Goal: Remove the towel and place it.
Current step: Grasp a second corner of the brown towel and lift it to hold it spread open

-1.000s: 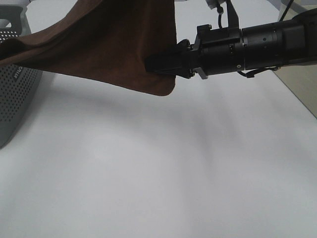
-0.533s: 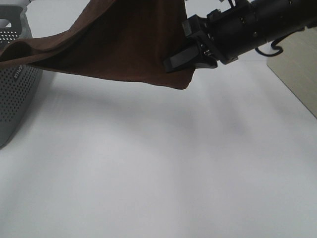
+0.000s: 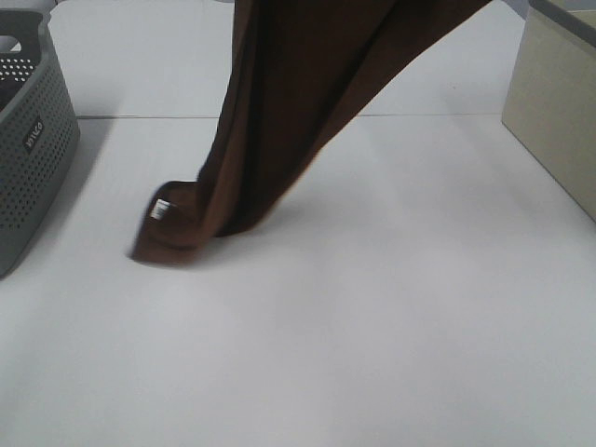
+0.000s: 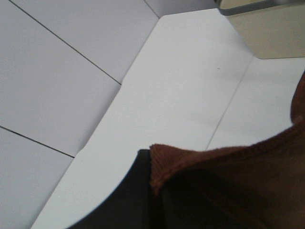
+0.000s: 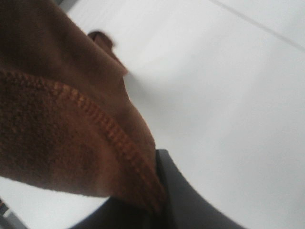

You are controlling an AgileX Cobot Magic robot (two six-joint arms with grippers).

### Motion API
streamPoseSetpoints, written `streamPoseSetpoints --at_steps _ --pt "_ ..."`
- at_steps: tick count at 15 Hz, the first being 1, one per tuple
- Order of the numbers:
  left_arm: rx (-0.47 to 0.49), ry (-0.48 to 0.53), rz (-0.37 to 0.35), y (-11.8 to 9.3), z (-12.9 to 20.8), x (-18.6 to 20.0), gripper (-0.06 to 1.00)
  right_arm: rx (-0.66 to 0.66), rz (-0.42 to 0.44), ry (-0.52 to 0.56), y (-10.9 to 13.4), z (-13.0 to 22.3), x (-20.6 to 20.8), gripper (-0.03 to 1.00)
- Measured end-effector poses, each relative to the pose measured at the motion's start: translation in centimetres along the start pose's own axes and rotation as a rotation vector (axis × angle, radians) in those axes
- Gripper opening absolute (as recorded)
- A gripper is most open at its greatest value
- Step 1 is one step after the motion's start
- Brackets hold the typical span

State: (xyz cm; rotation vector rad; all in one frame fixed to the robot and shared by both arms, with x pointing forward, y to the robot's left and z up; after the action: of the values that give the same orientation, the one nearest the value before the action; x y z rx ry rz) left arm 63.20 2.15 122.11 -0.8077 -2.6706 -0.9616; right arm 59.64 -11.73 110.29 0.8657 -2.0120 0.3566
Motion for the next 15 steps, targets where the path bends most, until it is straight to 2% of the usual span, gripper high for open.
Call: streamPoseSetpoints --at_steps 3,4,6,9,15 --pt "0.013 -0.021 -0.066 2.7 0.5 -0.3 0.00 0.066 0.180 -0.043 -2.7 -1.6 3.2 0.01" --pt "0.014 -0.028 -0.075 3.1 0.5 -0.4 0.00 0.074 0.209 -0.045 -3.1 -1.7 3.6 0.01" --pt "-0.030 -0.076 -0.121 4.5 0.1 -1.0 0.00 0.115 0.331 -0.098 -5.1 -3.0 4.9 0.01" --pt "-0.051 -0.209 -0.215 7.1 -1.0 -2.3 0.00 0.234 0.509 -0.308 -7.5 -7.5 6.8 0.01" --pt "-0.070 -0.395 -0.373 12.0 -2.0 -2.3 0.00 0.363 0.709 -0.707 -8.0 -14.2 12.2 0.01"
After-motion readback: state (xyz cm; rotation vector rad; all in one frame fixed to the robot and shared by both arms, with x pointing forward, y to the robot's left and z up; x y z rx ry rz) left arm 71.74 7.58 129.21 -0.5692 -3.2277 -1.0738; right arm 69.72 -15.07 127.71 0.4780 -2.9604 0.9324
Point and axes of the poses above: a point on each arm's last joint axis where the gripper is mounted, x pointing back along that axis away from the gripper, y along the wrist's bending axis when the last joint is at zero, z = x × y, the point moved 10 cm from there along -x, pointing out along that axis toward the gripper, and after that the axes turned 7 degrees about x, right-handed, at the moved point
